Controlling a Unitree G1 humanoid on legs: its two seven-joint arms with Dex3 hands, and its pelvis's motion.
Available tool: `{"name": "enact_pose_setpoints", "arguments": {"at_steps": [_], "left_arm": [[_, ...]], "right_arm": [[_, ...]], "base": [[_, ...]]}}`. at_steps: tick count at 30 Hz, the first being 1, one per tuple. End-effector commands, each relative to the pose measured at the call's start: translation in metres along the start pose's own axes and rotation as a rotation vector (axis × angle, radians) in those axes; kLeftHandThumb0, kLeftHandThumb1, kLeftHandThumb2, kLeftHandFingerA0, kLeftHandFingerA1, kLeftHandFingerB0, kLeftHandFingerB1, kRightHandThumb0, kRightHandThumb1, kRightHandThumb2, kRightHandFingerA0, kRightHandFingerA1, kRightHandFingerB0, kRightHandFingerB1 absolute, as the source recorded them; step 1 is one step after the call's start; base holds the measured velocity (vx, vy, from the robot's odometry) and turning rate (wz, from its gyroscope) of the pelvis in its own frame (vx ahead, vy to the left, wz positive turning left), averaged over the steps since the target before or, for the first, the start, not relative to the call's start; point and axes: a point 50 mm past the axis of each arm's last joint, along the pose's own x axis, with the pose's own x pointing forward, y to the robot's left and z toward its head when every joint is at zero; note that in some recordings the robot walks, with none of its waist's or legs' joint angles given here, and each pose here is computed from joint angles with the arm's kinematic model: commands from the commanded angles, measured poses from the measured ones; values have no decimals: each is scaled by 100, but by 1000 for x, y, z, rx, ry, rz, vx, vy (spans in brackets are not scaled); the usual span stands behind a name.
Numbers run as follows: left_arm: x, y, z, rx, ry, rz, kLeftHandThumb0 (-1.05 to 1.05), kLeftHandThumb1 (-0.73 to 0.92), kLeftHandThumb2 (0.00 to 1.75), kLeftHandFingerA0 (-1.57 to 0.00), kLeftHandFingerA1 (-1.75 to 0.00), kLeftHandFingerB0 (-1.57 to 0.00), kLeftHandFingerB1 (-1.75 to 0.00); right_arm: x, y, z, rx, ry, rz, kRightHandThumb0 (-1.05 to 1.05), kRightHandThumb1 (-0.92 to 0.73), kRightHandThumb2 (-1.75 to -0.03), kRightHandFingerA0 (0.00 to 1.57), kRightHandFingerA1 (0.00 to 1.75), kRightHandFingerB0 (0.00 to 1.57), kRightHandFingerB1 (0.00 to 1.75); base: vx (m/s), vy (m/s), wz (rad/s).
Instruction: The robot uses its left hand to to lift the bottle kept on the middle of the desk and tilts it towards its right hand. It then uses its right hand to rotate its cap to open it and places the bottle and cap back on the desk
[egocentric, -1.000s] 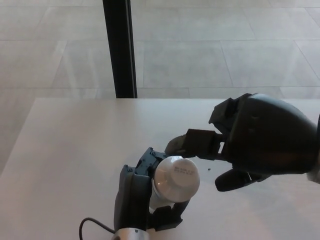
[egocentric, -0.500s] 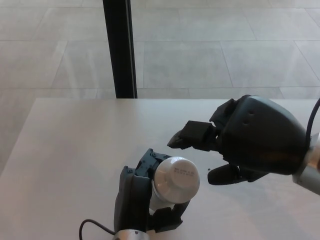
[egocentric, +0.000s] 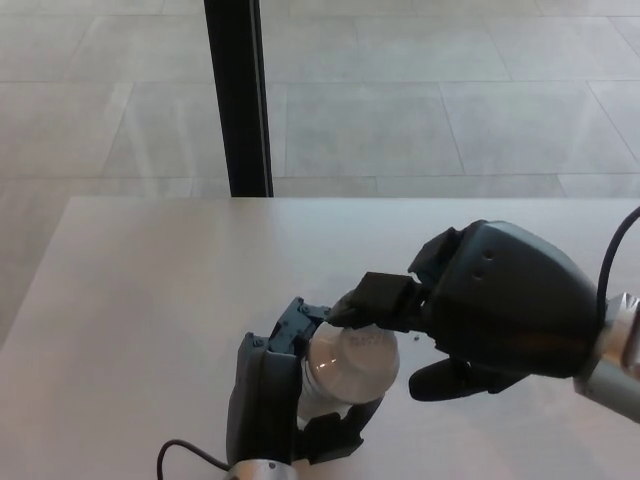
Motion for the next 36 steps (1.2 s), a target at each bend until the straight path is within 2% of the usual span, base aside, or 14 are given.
{"name": "enact_pose_setpoints", "arguments": {"at_steps": [1,3,4,6,8,9,11,12,14,16,25,29,30,36], "left_arm": [[-8,-7,-18,11,103,4,-6,92,69,-78,-149,-62,-99],[-8,-7,-19,26,97,-1,-8,92,66,-80,-166,-63,-127],[-7,-7,-19,28,101,-3,-7,90,74,-77,-175,-63,-139],[-7,-7,-20,21,114,-13,-3,87,81,-80,-175,-62,-162],[-7,-7,-20,10,124,-14,1,83,86,-81,-175,-59,-163],[-7,-6,-20,-1,124,-17,5,80,101,-108,-175,-75,-141],[-7,-5,-20,10,141,-25,17,73,121,-77,-175,-59,-164],[-8,-5,-20,13,144,-26,18,73,125,-74,-175,-59,-164],[-8,-4,-21,20,145,-28,17,74,123,-74,-175,-59,-164],[-9,-4,-21,20,148,-33,17,79,119,-92,-175,-71,-149],[-10,-5,-21,25,146,-30,17,76,118,-73,-175,-58,-163],[-10,-7,-21,21,155,-28,15,78,120,-94,-175,-72,-147],[-10,-7,-21,18,156,-28,17,75,122,-73,-175,-59,-163],[-10,-7,-21,12,145,-39,14,78,115,-95,-175,-71,-147]], "right_arm": [[1,-3,5,36,27,-51,-62,-48,-96,124,141,44,67],[2,-5,6,40,65,-65,-65,-49,-96,125,144,43,67],[1,-4,6,40,71,-71,-68,-61,-65,89,174,45,62],[-2,-3,6,59,112,-84,-62,-45,-93,125,143,47,69],[-4,-2,5,71,141,-95,-68,-60,-58,90,175,46,62],[-7,-1,4,78,171,-98,-65,-46,-93,127,146,46,68],[-14,1,-2,89,224,-114,-71,-57,-66,100,144,45,66],[-15,1,-4,94,236,-114,-70,-49,-88,105,132,45,68],[-20,1,-8,106,288,-130,-67,-63,-59,101,148,51,62],[-26,1,-14,124,347,-148,-68,-48,-88,110,128,49,65],[-43,4,-24,186,530,-182,-70,-48,-85,105,132,47,57],[-40,6,-16,243,559,-220,-71,-55,-64,103,140,49,49],[-39,6,-14,253,557,-229,-67,-60,-60,101,141,50,48],[-33,11,2,333,563,-231,-71,-61,-59,103,139,45,48]], "base": [[0,0,0],[0,0,0],[0,0,0],[0,0,0],[0,0,0],[0,0,0],[0,0,0],[0,0,0],[0,0,0],[0,0,0],[0,0,0],[0,0,0],[0,0,0],[0,0,0]]}}
